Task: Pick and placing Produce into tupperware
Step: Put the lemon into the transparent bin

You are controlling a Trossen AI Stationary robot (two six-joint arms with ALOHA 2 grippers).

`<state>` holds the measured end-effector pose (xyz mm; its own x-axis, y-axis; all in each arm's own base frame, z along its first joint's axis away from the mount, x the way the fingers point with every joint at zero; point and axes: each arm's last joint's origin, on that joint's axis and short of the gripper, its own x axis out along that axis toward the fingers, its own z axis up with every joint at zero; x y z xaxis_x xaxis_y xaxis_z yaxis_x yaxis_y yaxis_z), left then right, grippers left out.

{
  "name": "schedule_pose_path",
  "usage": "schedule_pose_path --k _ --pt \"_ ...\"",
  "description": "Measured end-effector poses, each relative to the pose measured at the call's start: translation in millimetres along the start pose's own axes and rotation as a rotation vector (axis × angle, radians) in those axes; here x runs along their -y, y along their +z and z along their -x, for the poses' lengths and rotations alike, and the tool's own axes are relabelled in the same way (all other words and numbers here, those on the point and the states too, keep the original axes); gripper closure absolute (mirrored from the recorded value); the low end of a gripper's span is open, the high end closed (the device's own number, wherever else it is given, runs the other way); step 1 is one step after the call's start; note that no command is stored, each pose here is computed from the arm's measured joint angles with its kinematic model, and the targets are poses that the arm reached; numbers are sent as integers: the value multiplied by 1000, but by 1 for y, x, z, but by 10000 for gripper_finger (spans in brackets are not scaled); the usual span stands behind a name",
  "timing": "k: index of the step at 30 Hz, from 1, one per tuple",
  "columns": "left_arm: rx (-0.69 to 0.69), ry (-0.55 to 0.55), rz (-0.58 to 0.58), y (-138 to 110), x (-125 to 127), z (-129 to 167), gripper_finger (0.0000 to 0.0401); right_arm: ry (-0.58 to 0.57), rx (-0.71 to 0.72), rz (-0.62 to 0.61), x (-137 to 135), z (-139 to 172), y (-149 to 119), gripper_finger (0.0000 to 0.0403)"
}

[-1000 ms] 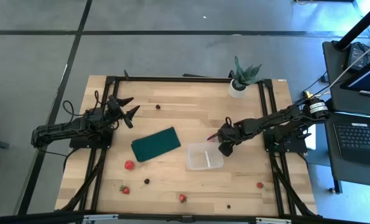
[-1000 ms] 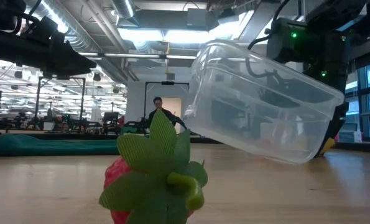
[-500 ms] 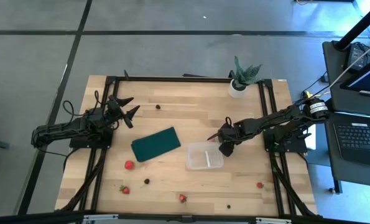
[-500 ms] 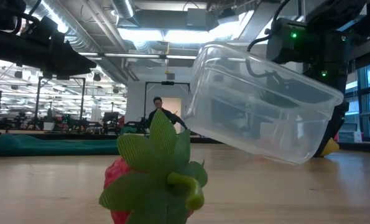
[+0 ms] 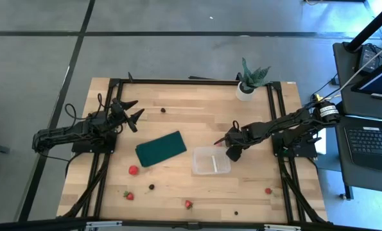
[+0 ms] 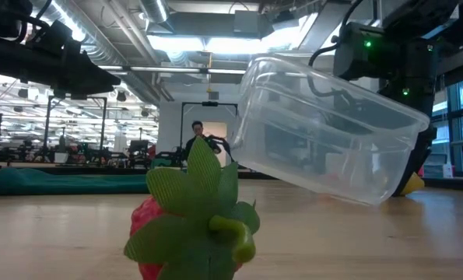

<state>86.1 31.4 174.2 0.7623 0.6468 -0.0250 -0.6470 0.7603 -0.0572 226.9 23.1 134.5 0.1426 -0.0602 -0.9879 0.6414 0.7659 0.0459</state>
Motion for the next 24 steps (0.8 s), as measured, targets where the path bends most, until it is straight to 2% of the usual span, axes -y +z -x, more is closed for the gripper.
schedule_pose_path --k 8,12,20,24 --pt "0 0 0 0 0 0 151 14 -15 1 -1 1 0 187" --pt "0 0 0 0 0 0 151 54 -21 29 -9 12 7 187" --pt "0 0 0 0 0 0 151 80 52 70 -20 72 29 187" --pt "0 0 0 0 0 0 151 186 175 84 -31 111 45 187"
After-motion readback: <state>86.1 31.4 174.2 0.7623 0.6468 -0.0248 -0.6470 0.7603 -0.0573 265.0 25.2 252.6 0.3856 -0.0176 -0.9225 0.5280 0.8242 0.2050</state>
